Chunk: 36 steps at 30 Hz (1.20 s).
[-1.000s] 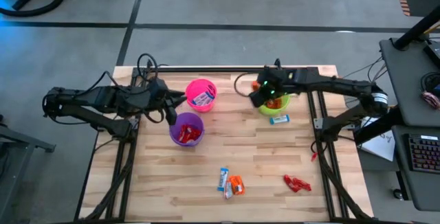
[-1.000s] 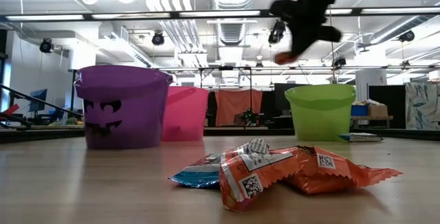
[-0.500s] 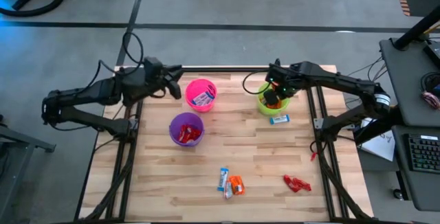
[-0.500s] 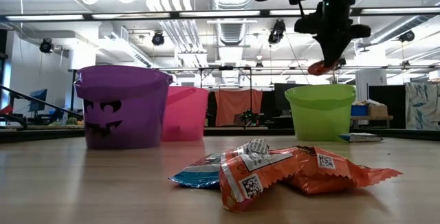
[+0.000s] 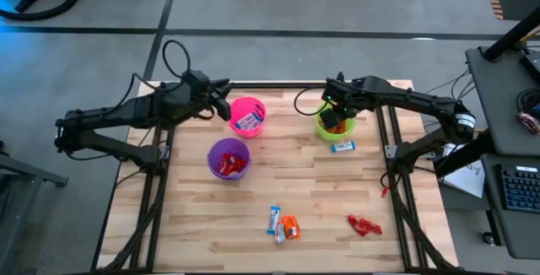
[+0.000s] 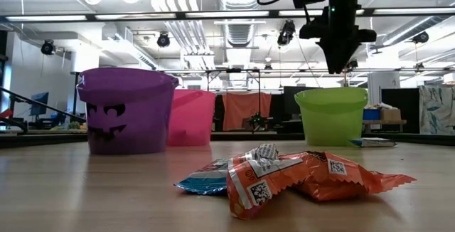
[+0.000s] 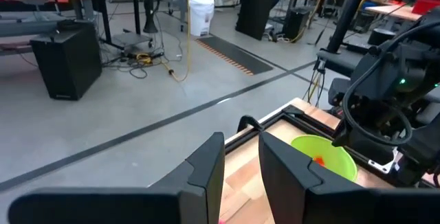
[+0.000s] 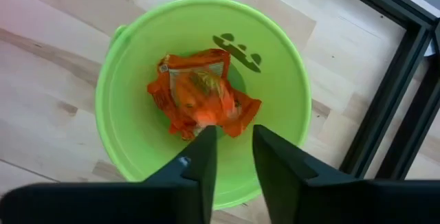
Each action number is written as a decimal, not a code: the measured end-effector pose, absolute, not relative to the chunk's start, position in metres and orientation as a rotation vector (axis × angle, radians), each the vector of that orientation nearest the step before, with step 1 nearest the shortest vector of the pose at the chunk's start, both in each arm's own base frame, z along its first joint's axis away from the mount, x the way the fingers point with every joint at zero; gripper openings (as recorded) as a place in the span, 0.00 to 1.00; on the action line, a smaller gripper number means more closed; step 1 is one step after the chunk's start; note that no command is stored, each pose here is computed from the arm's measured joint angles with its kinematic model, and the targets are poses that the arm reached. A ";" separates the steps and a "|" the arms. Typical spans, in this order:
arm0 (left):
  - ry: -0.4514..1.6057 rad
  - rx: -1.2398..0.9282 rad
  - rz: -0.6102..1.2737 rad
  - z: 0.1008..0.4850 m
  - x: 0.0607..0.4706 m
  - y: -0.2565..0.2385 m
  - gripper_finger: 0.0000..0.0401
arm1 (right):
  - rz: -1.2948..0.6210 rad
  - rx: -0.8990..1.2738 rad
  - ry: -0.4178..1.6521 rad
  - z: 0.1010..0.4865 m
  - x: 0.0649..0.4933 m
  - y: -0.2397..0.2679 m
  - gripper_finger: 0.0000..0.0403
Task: Sort candy
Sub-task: Put the white chocolate into the pink
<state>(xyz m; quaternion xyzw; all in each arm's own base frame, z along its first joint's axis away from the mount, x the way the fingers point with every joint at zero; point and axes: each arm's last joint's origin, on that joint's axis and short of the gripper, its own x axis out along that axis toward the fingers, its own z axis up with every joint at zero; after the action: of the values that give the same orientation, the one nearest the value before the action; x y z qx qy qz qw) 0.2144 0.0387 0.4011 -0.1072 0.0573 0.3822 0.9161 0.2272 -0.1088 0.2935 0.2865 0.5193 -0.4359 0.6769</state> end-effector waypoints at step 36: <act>0.671 -1.031 0.215 0.347 0.222 -0.101 0.19 | -0.533 0.613 0.993 0.349 0.243 -0.104 0.41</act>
<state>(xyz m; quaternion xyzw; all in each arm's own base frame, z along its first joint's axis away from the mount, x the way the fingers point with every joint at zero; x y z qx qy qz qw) 0.2224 -0.1006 0.3465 -0.4826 0.3140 0.1008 0.8114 0.2434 -0.1040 0.3492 0.2860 0.4633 -0.2487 0.8010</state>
